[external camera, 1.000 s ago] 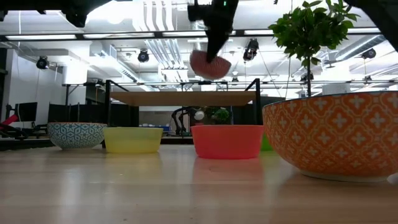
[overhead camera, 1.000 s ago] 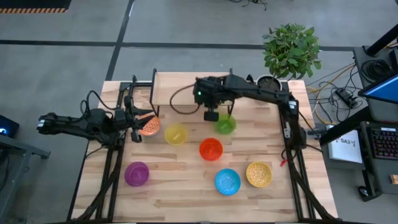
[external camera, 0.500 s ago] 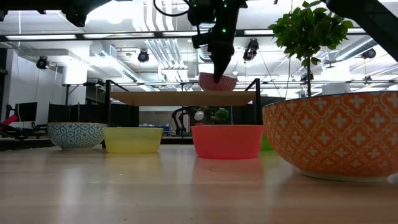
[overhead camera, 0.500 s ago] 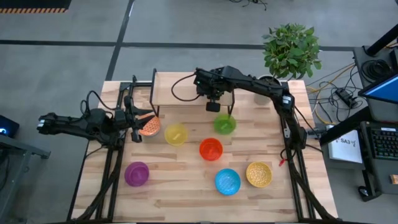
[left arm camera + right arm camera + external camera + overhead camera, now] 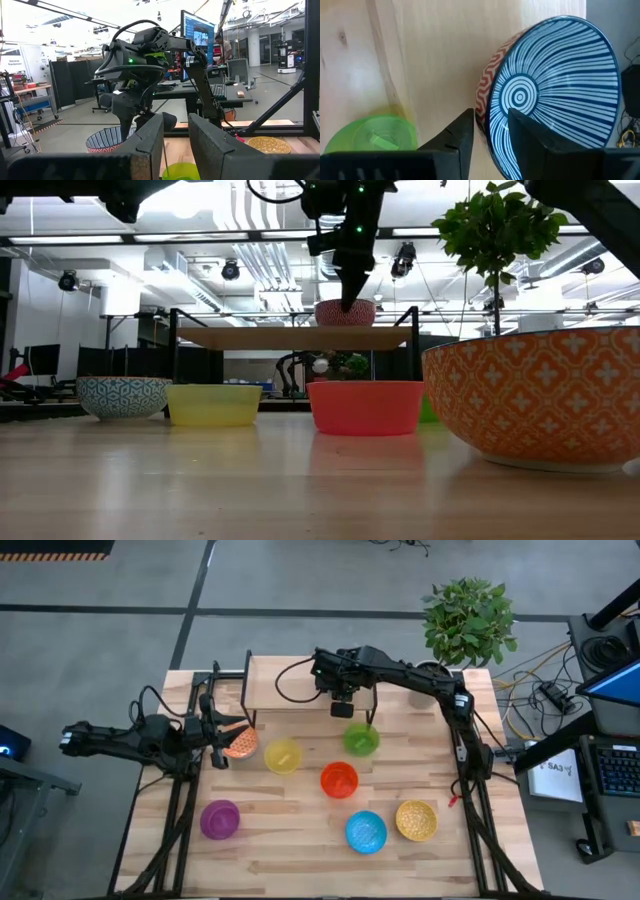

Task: Place and stack bowls onto a shelf
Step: Put the blue patterned bowl on the shelf, then put the yellow bowl on the shelf

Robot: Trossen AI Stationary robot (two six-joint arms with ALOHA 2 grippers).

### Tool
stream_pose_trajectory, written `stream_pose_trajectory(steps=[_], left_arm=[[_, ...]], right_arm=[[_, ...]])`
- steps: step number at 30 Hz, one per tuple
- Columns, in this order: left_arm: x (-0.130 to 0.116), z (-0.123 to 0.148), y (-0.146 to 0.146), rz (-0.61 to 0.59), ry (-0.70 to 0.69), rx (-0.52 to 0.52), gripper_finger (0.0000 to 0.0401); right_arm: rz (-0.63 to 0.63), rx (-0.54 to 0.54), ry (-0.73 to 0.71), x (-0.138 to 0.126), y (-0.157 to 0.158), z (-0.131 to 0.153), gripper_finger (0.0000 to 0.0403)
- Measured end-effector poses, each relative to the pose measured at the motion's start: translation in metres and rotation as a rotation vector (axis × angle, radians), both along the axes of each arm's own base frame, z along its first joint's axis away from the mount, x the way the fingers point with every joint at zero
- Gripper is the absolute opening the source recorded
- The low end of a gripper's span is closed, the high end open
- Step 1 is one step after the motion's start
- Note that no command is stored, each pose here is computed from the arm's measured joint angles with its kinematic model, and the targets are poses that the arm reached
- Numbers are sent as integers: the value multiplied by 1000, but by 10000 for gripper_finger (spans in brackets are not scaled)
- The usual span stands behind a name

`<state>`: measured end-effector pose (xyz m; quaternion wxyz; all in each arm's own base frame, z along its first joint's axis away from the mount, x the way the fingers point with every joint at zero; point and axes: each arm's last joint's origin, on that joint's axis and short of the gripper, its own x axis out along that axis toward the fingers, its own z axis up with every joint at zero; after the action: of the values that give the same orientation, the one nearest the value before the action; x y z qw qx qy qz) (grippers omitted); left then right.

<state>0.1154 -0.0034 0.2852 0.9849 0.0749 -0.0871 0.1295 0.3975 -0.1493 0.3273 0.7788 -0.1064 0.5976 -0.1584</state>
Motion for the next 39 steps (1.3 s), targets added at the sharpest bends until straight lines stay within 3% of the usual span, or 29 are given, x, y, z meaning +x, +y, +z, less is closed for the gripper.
stream_pose_trajectory(steps=[7,10,13,17,20,28,35,39], left_arm=[[0,0,0,-2,-2,-9,75],[1,0,0,-5,-3,-22,75],[4,-2,-1,-16,15,-28,74],[12,8,-2,-21,23,-49,71],[22,16,-3,-25,54,-70,68],[58,8,-9,-50,316,-176,68],[88,14,-17,-156,560,-327,68],[102,16,-19,-119,760,-382,68]], right_arm=[[-43,5,-77,-14,16,27,116],[-47,94,-134,-25,29,43,116],[-1,183,-199,-35,50,56,116],[106,180,-280,-43,86,60,116],[198,185,-373,-50,114,56,116],[411,182,-602,-82,172,21,116],[480,192,-748,-117,188,-19,116],[453,215,-792,-137,185,-37,116]])
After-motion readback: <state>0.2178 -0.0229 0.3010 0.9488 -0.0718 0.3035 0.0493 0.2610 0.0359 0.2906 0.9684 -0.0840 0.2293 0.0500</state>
